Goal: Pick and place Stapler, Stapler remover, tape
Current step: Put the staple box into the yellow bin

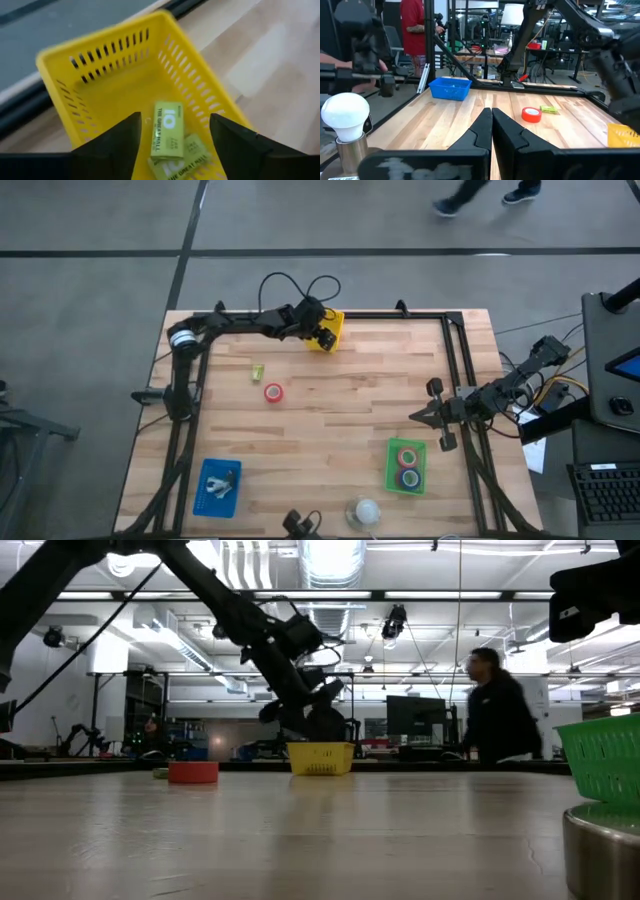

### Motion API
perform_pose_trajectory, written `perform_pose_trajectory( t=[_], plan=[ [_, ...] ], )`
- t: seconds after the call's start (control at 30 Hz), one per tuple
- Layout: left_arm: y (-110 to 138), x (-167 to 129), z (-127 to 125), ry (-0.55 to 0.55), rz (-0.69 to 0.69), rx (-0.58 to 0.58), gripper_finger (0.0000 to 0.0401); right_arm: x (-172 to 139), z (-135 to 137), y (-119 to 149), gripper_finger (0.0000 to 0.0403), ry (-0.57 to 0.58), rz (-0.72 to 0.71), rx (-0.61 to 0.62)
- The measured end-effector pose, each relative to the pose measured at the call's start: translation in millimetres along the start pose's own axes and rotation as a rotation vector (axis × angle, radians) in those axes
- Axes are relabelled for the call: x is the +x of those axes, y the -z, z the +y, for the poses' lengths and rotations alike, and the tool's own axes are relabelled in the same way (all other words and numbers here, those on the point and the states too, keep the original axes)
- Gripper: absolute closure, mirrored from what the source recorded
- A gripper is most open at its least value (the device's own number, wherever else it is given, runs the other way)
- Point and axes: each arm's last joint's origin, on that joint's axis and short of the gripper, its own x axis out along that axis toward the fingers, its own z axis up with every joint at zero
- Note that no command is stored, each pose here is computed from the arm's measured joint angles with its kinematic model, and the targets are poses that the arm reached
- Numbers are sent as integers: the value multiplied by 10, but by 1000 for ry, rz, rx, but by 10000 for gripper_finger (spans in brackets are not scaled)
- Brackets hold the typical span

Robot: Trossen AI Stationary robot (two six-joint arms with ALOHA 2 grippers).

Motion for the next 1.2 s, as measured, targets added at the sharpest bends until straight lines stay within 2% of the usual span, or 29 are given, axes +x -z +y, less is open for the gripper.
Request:
perform_pose_trajectory(
  t=[0.13,0.33,0.47,0.63,0.7,0.8,0.93,1.03,1.2],
  plan=[
    [-80,-274,-39,40,20,24,154,0,0,1,394,0,0,-1],
    [-4,-853,-80,18,177,94,153,0,0,1,394,0,0,1],
    [183,-1240,-114,18,247,133,153,0,0,0,394,0,0,0],
    [574,-1700,-116,54,293,215,154,0,0,0,394,0,0,0],
    [740,-1835,-80,59,291,198,155,0,0,1,394,0,0,0],
    [974,-1933,26,-9,284,50,155,0,0,1,394,0,0,0],
    [1257,-1940,183,-108,276,-53,155,0,0,0,394,0,0,0],
    [1420,-1845,264,-171,270,-102,155,0,0,0,394,0,0,-1],
    [1537,-1684,285,-166,258,-111,155,0,0,1,394,0,0,-1]
  ],
)
